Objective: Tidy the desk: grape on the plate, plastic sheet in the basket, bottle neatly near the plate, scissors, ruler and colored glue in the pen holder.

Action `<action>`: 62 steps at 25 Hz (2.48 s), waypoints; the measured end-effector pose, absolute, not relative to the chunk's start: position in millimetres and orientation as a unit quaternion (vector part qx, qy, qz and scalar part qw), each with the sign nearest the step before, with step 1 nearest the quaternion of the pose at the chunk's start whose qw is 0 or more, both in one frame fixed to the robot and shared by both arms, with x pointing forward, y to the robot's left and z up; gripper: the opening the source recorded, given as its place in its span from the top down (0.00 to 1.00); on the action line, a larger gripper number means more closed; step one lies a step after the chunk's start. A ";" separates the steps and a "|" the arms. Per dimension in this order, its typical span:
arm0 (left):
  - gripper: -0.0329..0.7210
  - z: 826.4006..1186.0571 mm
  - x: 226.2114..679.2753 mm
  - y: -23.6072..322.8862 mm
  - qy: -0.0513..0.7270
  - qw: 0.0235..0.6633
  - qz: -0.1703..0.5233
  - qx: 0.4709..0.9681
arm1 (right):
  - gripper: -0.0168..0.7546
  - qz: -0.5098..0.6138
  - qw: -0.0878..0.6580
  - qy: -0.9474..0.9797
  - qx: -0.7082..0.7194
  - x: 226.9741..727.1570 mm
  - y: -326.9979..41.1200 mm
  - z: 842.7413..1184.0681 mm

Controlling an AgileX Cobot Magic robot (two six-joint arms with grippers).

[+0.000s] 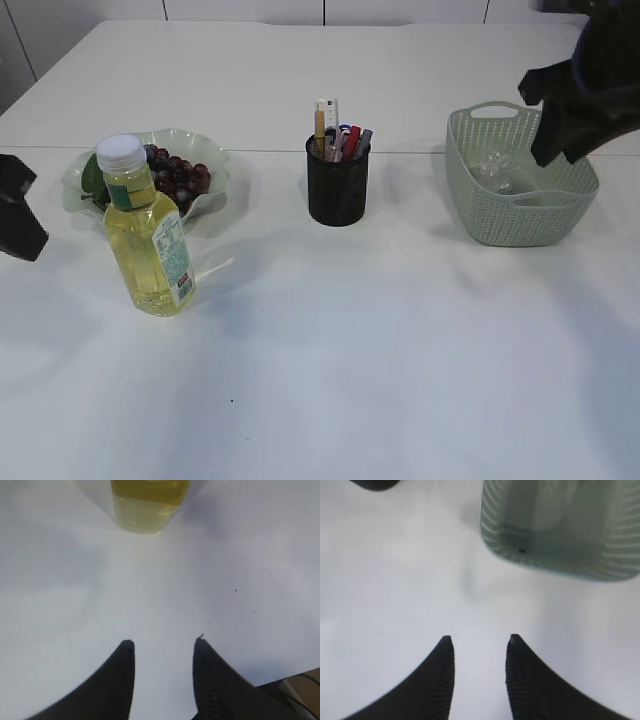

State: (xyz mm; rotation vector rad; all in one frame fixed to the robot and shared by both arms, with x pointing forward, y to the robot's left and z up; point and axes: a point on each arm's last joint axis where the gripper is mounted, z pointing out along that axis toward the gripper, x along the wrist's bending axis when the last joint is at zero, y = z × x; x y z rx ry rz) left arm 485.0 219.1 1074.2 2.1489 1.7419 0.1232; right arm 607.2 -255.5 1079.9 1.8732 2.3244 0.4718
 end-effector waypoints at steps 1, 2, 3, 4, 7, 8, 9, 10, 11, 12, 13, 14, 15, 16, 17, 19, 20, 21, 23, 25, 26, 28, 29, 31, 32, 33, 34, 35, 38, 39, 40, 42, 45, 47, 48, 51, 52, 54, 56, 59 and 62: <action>0.57 1074.8 483.3 220.4 0.621 0.179 0.044 0.762 | 0.60 0.156 0.061 0.766 0.621 600.1 -256.2 1080.7; 0.57 1076.7 480.9 222.9 0.626 0.171 0.050 0.759 | 0.60 0.161 0.068 0.765 0.620 591.4 -257.2 1085.1; 0.57 1079.3 478.4 225.4 0.631 0.167 0.057 0.756 | 0.60 0.166 0.075 0.763 0.620 581.8 -258.3 1089.0; 0.57 1084.2 474.3 228.8 0.636 0.165 0.069 0.751 | 0.60 0.172 0.084 0.761 0.619 571.6 -259.6 1094.3; 0.57 1099.1 460.6 237.8 0.644 0.166 0.100 0.741 | 0.60 0.187 0.120 0.754 0.619 541.4 -264.7 1111.1; 0.57 1104.6 455.4 240.7 0.643 0.169 0.111 0.738 | 0.60 0.189 0.128 0.751 0.619 532.5 -266.4 1114.3; 0.57 1109.0 450.6 242.5 0.644 0.173 0.116 0.736 | 0.60 0.195 0.138 0.748 0.619 522.4 -267.7 1120.3; 0.57 1113.2 445.9 244.8 0.644 0.175 0.123 0.734 | 0.60 0.199 0.145 0.746 0.618 512.3 -269.0 1124.0; 0.57 1118.6 439.4 248.1 0.642 0.177 0.134 0.734 | 0.60 0.204 0.151 0.743 0.620 502.2 -270.0 1127.5; 0.57 1123.2 434.0 251.1 0.641 0.178 0.145 0.732 | 0.60 0.208 0.154 0.738 0.623 494.4 -270.8 1130.0; 0.57 1126.9 429.5 254.1 0.641 0.178 0.156 0.730 | 0.60 0.214 0.158 0.733 0.626 485.0 -271.6 1133.0; 0.57 1131.3 424.0 256.9 0.641 0.181 0.166 0.727 | 0.60 0.219 0.162 0.727 0.630 475.5 -272.6 1134.9; 0.57 1135.6 418.2 259.7 0.642 0.185 0.174 0.723 | 0.60 0.225 0.165 0.722 0.633 467.7 -273.2 1137.2; 0.57 1139.0 413.2 262.0 0.643 0.188 0.182 0.720 | 0.60 0.233 0.171 0.716 0.635 458.5 -273.9 1141.0; 0.57 1142.6 408.2 263.8 0.642 0.194 0.188 0.717 | 0.60 0.239 0.175 0.712 0.636 448.9 -274.7 1143.7; 0.57 1146.8 393.4 269.2 0.642 0.198 0.198 0.714 | 0.60 0.252 0.184 0.705 0.637 428.2 -276.4 1149.0; 0.57 1146.6 387.5 272.1 0.642 0.195 0.204 0.713 | 0.60 0.255 0.187 0.703 0.637 419.0 -277.3 1150.4; 0.57 1145.9 381.7 274.9 0.642 0.192 0.210 0.712 | 0.60 0.261 0.190 0.696 0.641 407.7 -278.3 1152.2; 0.58 1144.3 365.8 282.8 0.640 0.191 0.232 0.708 | 0.60 0.273 0.198 0.682 0.649 387.3 -280.5 1155.1; 0.58 1141.5 351.8 288.0 0.639 0.196 0.243 0.703 | 0.60 0.291 0.213 0.673 0.646 364.0 -282.7 1158.5; 0.58 1139.2 344.1 290.2 0.638 0.200 0.246 0.702 | 0.60 0.302 0.223 0.668 0.643 352.4 -283.8 1160.3; 0.58 1135.8 332.2 293.6 0.637 0.209 0.252 0.698 | 0.60 0.314 0.240 0.662 0.637 330.6 -286.4 1162.7; 0.58 1132.1 326.1 295.3 0.636 0.213 0.254 0.697 | 0.60 0.316 0.250 0.659 0.635 320.5 -288.3 1163.0; 0.58 1123.1 313.8 298.7 0.636 0.217 0.256 0.695 | 0.60 0.319 0.272 0.653 0.630 298.8 -292.6 1163.4; 0.58 1117.7 307.8 300.4 0.635 0.219 0.258 0.694 | 0.60 0.319 0.284 0.650 0.629 288.7 -295.0 1163.1; 0.58 1111.5 302.1 302.0 0.635 0.220 0.258 0.694 | 0.60 0.321 0.292 0.647 0.627 279.4 -296.6 1161.8; 0.58 1106.4 297.5 303.3 0.635 0.222 0.259 0.693 | 0.60 0.322 0.298 0.645 0.626 271.7 -297.9 1160.7; 0.59 1101.6 292.0 304.8 0.634 0.225 0.261 0.692 | 0.60 0.325 0.305 0.642 0.624 263.8 -299.0 1159.2; 0.59 1084.5 278.5 307.6 0.634 0.233 0.259 0.690 | 0.60 0.341 0.320 0.634 0.616 245.4 -300.7 1152.8; 0.59 1080.0 273.7 308.2 0.633 0.240 0.259 0.689 | 0.60 0.344 0.322 0.632 0.615 241.0 -301.1 1149.9; 0.59 1076.3 268.7 308.4 0.632 0.251 0.257 0.687 | 0.60 0.349 0.327 0.630 0.613 236.0 -301.5 1147.2; 0.59 1071.3 259.8 308.4 0.629 0.272 0.254 0.683 | 0.60 0.358 0.336 0.624 0.608 226.1 -302.5 1142.0; 0.59 1067.7 246.4 309.3 0.622 0.307 0.256 0.673 | 0.60 0.370 0.348 0.617 0.601 213.0 -303.7 1130.8; 0.59 1064.3 239.6 310.2 0.618 0.323 0.259 0.668 | 0.60 0.377 0.355 0.613 0.596 204.6 -304.4 1121.4; 0.59 1062.6 235.9 310.7 0.616 0.332 0.261 0.665 | 0.60 0.384 0.361 0.609 0.592 198.6 -304.9 1116.4; 0.59 1058.6 228.5 311.1 0.611 0.351 0.262 0.660 | 0.60 0.398 0.373 0.600 0.585 186.9 -305.9 1103.8; 0.59 1058.2 225.5 311.7 0.608 0.358 0.265 0.657 | 0.60 0.399 0.374 0.600 0.584 185.8 -306.0 1100.0; 0.59 1057.8 221.8 312.6 0.605 0.367 0.270 0.653 | 0.60 0.392 0.368 0.604 0.588 188.6 -305.7 1094.5; 0.59 1057.5 220.3 313.0 0.604 0.370 0.271 0.652 | 0.60 0.385 0.362 0.609 0.592 191.8 -305.5 1089.1; 0.59 1058.0 220.7 312.9 0.601 0.377 0.275 0.649 | 0.60 0.367 0.351 0.619 0.600 199.3 -305.3 1077.3; 0.59 1058.2 224.3 311.6 0.595 0.390 0.283 0.644 | 0.60 0.346 0.336 0.630 0.608 207.3 -304.9 1063.2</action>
